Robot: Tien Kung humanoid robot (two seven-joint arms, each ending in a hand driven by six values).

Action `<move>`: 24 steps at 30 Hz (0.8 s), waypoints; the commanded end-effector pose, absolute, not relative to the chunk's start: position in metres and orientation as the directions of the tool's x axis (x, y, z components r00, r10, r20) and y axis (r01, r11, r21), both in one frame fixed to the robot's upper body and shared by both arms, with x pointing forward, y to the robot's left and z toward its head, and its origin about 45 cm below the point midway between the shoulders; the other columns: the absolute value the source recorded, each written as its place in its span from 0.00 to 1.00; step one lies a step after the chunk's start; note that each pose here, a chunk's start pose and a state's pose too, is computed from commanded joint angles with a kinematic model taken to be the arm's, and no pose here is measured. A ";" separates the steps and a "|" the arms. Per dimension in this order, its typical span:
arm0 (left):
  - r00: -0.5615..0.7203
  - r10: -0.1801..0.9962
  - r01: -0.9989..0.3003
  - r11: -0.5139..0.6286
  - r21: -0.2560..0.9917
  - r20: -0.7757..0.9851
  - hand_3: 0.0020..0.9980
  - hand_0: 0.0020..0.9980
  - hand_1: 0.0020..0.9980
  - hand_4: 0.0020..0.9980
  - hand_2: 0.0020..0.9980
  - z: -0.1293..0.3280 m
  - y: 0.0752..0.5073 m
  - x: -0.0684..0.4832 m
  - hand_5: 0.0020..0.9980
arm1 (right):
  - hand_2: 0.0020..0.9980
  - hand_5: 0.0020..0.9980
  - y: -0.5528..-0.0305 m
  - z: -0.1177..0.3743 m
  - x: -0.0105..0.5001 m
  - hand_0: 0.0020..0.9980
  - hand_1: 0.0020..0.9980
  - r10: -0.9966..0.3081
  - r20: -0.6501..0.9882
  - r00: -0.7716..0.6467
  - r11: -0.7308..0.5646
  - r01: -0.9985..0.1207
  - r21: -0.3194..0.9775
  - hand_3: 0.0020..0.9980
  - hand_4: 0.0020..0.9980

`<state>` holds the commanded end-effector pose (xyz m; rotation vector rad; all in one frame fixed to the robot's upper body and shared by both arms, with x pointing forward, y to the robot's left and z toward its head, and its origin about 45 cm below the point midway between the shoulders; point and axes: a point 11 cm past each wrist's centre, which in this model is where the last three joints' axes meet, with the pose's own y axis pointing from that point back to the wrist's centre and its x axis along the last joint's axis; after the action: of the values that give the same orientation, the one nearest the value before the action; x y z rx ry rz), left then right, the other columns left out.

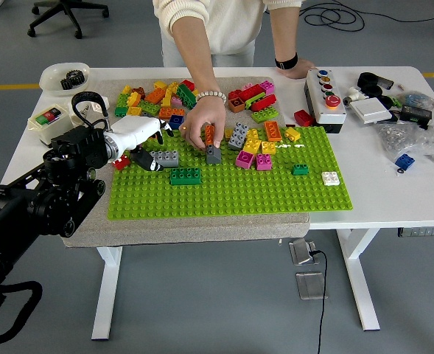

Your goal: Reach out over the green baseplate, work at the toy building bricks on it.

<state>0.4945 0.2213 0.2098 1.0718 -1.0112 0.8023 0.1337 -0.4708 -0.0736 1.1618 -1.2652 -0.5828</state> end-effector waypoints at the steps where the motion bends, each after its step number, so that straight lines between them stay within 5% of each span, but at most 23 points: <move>1: 0.343 0.045 -0.902 0.295 0.316 0.938 0.72 0.75 0.72 0.92 0.65 0.209 0.221 0.495 0.19 | 0.68 0.52 -0.471 -0.074 0.134 0.74 0.64 -0.866 0.422 0.269 0.363 -0.242 0.900 0.63 0.82; 24: 0.339 0.003 -0.903 0.281 0.324 0.941 0.63 0.74 0.71 0.86 0.62 0.199 0.223 0.499 0.18 | 0.68 0.52 -0.471 -0.073 0.134 0.74 0.64 -0.863 0.422 0.277 0.362 -0.242 0.900 0.63 0.82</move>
<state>0.4991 0.2235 0.1986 1.1098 -1.0415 0.7839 0.1342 -0.4707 -0.0735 1.1641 -1.2567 -0.5775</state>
